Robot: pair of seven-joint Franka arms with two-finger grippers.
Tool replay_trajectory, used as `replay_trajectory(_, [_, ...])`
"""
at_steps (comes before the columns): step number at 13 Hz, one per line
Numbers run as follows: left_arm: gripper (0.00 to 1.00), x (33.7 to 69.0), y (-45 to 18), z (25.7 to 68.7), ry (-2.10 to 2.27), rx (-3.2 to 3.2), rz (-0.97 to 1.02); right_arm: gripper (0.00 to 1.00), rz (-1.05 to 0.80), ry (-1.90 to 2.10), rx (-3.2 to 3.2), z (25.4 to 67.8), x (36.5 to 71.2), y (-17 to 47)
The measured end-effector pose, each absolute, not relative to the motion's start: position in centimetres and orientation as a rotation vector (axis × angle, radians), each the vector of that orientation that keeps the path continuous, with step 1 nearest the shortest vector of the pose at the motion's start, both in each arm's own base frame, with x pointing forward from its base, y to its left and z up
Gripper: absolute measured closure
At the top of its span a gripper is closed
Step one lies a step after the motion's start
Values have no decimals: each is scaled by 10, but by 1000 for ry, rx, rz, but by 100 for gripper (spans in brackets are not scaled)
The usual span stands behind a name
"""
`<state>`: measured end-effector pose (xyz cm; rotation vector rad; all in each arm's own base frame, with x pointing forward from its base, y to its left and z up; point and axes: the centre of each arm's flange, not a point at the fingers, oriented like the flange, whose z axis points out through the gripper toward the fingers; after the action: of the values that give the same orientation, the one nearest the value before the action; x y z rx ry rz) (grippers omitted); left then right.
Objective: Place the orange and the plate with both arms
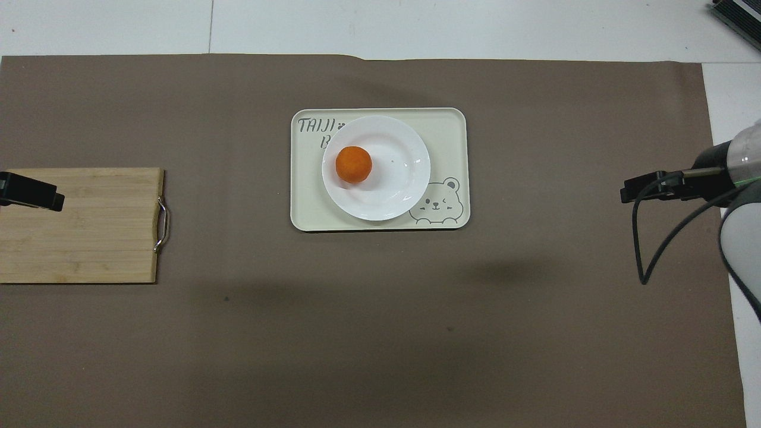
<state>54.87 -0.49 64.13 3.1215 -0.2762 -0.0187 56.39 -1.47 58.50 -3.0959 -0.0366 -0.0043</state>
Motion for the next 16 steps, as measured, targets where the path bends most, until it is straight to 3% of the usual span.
replay_trajectory(16, [0, 549, -5, 641, -276, 3122, -19, 0, -27, -12, -3093, 615, 555, -16])
